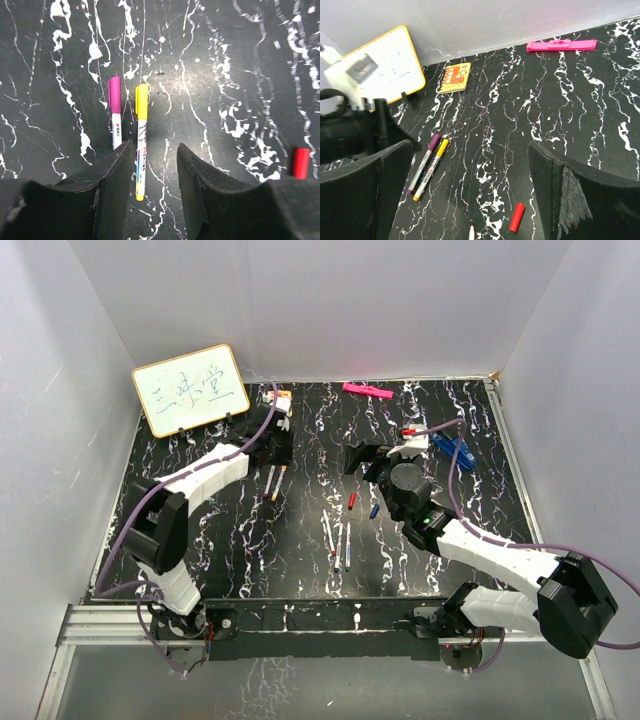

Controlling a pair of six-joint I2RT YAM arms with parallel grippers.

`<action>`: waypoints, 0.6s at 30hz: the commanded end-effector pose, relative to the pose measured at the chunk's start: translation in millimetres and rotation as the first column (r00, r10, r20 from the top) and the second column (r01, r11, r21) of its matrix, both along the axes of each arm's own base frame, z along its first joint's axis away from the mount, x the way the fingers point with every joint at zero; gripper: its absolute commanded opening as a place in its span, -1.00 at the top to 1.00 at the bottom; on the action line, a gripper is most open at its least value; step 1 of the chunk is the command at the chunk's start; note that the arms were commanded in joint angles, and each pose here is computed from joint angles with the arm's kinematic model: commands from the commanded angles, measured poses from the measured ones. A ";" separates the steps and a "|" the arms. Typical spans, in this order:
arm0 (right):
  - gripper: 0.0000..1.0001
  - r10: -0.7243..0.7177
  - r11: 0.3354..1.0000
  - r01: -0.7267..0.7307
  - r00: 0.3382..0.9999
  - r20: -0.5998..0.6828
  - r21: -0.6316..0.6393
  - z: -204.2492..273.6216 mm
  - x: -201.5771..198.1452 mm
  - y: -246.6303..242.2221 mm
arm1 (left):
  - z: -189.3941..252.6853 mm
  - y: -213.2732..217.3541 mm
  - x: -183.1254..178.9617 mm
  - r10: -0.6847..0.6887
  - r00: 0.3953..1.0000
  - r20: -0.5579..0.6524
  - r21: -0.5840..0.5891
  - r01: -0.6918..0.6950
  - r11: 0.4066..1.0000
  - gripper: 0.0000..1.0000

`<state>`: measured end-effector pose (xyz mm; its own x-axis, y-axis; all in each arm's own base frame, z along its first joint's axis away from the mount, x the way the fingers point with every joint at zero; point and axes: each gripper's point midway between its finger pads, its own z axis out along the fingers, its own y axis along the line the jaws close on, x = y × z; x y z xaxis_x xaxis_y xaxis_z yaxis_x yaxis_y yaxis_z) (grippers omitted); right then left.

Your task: Insert the pens into the pen caps

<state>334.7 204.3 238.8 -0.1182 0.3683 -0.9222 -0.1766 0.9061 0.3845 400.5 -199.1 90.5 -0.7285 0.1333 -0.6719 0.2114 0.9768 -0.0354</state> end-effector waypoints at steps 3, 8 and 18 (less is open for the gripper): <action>-0.96 -0.081 0.996 0.080 0.996 0.033 0.031 11.7 2.1 -17.4 | 41.2 -5.6 -25.7 -0.043 0.998 0.055 -0.070 0.047 0.996 0.22; -0.96 -0.081 0.996 0.081 0.997 0.008 0.042 6.1 -0.6 -18.3 | 25.5 -17.3 -68.3 -0.097 0.995 -0.006 -0.049 0.096 0.994 0.24; -0.96 -0.116 0.992 0.117 0.993 -0.028 0.052 -5.0 -7.9 -29.5 | 18.8 -34.6 -128.2 -0.127 0.990 -0.055 -0.144 0.118 0.983 0.25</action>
